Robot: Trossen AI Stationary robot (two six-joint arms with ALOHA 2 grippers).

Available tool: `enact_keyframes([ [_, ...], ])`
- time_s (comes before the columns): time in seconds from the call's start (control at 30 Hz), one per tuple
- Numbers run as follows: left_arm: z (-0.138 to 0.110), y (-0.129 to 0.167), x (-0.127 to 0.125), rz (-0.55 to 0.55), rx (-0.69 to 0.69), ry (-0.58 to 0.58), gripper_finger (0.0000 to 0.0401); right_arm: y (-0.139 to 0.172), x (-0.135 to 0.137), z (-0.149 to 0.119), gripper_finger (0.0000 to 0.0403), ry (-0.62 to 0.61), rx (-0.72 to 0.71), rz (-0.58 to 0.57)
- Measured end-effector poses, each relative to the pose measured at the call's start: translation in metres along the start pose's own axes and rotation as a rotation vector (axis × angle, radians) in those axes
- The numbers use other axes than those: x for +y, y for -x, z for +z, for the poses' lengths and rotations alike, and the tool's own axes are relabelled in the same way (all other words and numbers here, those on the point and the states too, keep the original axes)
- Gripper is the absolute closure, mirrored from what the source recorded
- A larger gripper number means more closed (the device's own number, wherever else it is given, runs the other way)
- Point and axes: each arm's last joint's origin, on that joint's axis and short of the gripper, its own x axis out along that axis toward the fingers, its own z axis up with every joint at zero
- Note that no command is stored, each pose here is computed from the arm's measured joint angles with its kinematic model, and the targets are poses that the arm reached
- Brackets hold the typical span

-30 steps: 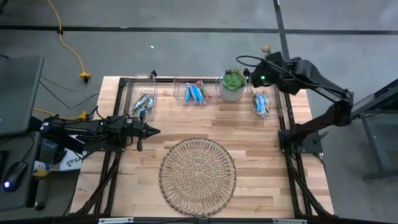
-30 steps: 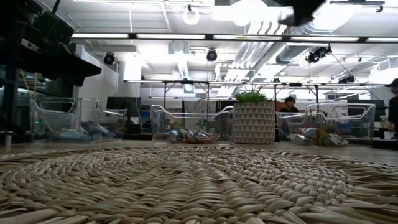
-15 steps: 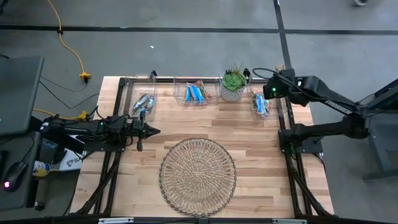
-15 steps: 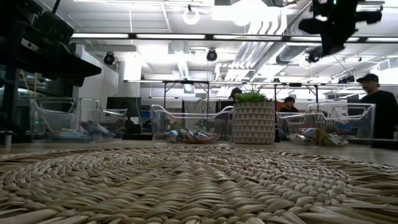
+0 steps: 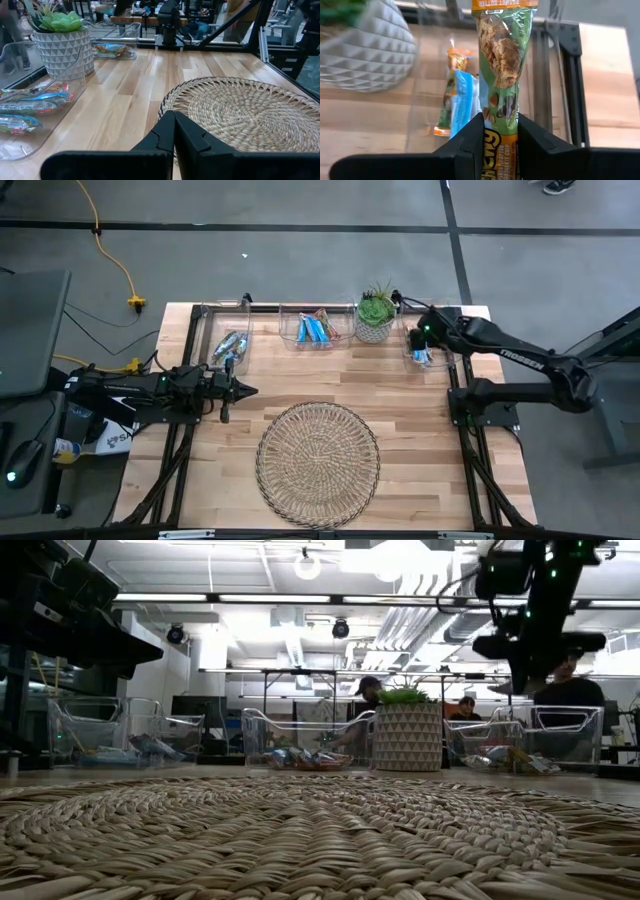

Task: Pick and place Granola Bars by type
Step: Put the yellow granola bar into the right transparent bin

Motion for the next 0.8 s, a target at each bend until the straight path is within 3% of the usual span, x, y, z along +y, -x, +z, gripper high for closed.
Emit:
enact_keyframes([
  [0.47, 0.000, 0.000, 0.000, 0.000, 0.000, 0.000, 0.0400, -0.050, -0.018, 0.007, 0.0325, -0.190, 0.016, 0.114],
  [0.8, 0.000, 0.000, 0.000, 0.000, 0.000, 0.000, 0.0400, -0.074, -0.016, 0.008, 0.0325, -0.095, 0.146, 0.120],
])
